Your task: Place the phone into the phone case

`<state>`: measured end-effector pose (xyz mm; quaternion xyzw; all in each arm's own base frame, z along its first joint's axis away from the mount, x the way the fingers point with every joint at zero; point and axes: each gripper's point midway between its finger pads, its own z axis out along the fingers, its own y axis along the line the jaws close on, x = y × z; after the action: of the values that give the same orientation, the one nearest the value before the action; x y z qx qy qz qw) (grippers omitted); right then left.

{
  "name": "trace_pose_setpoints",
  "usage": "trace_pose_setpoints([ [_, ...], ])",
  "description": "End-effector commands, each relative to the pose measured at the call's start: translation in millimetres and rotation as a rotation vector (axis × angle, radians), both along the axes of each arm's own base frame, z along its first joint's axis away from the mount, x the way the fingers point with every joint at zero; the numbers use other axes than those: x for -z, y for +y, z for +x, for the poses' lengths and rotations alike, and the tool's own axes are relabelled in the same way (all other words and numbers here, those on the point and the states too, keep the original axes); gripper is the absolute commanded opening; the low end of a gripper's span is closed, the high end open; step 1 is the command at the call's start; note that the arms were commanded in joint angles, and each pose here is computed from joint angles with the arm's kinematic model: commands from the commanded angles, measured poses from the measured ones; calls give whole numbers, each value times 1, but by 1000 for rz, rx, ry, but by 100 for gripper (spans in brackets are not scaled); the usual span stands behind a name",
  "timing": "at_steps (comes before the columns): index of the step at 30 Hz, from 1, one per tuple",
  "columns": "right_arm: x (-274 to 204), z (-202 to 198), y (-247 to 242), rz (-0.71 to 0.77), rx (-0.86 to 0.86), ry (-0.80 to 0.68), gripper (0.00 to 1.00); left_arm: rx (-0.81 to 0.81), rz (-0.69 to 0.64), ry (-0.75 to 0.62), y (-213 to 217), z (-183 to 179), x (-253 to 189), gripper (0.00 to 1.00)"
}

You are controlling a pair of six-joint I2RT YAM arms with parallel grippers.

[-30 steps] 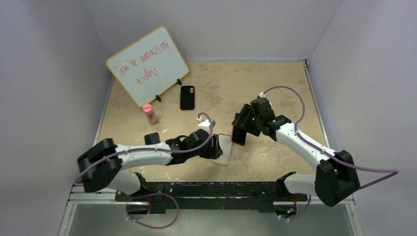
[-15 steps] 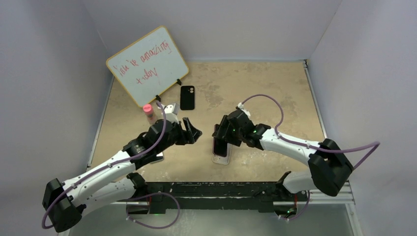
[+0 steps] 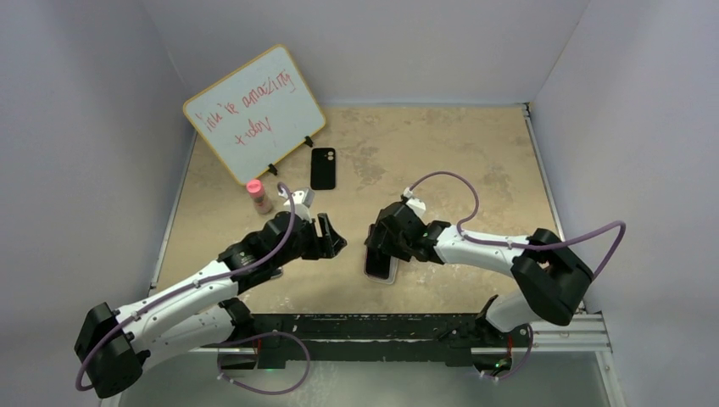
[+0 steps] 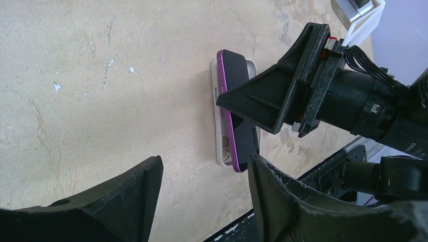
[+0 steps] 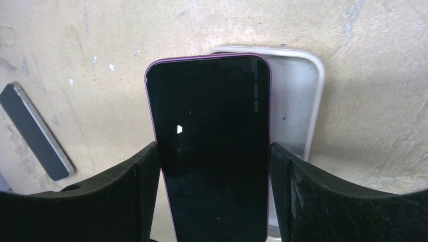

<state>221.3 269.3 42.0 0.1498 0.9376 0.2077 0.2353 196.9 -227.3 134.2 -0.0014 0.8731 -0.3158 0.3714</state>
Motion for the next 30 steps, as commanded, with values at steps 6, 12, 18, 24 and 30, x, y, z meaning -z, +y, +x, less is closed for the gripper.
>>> trace_pose_setpoints([
  [6, -1, 8, -6, 3, 66, -49, 46, 27, -26, 34, -11, -1, 13, 62],
  [12, -5, 7, -9, -1, 71, -51, 63, 29, -8, 49, -14, 2, 22, 61],
  [18, -18, 5, -12, 7, 74, -63, 81, 22, 14, 57, -14, 4, 29, 60],
  [24, -27, 3, -14, 7, 71, -61, 88, 23, 14, 60, -16, 6, 29, 60],
  [30, -41, -1, -20, 5, 40, -93, 80, 31, 16, 51, -21, 11, 30, 58],
])
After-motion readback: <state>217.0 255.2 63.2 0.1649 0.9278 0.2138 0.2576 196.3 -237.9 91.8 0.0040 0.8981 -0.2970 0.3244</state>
